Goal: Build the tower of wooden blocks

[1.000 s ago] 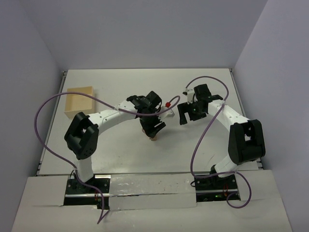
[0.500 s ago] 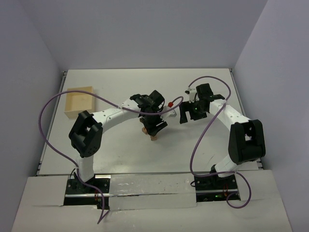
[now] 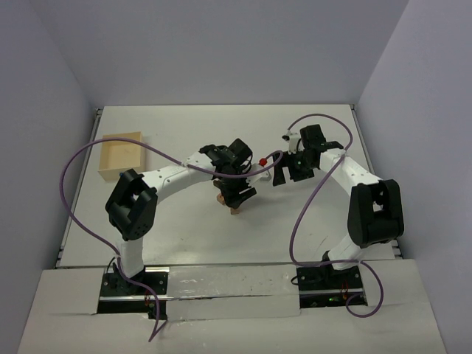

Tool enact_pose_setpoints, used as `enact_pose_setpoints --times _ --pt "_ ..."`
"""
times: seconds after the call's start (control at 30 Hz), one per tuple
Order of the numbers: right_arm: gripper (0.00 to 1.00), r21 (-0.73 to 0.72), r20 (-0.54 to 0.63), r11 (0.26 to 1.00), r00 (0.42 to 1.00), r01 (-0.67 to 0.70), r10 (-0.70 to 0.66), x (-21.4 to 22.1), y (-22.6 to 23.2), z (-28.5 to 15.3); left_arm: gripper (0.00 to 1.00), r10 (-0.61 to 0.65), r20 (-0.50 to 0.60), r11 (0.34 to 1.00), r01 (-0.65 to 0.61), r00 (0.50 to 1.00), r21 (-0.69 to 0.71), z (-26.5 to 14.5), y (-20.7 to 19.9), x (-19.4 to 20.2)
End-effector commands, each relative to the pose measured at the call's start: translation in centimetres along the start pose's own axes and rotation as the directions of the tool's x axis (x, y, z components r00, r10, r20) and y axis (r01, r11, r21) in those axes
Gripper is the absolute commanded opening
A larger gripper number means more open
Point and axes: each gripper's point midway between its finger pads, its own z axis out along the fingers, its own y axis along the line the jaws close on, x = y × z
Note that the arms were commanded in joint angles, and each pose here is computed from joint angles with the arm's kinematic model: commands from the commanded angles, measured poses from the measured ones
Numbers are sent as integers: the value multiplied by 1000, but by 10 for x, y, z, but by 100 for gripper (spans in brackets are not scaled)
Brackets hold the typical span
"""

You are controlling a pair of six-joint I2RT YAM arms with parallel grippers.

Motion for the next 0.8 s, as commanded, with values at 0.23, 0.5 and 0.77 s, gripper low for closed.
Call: enact_pose_setpoints --times 0.23,0.5,0.77 --pt "100 2 41 1000 999 -1 1 -18 0 -6 45 32 46 999 -33 998 20 10 -3 -8" --pt "100 5 39 1000 999 -1 0 -19 -1 -7 47 31 42 999 -31 999 11 16 1 -7" --pt "100 16 36 1000 999 -1 1 -19 -3 -6 49 0 30 1000 0 1000 13 21 12 -3"
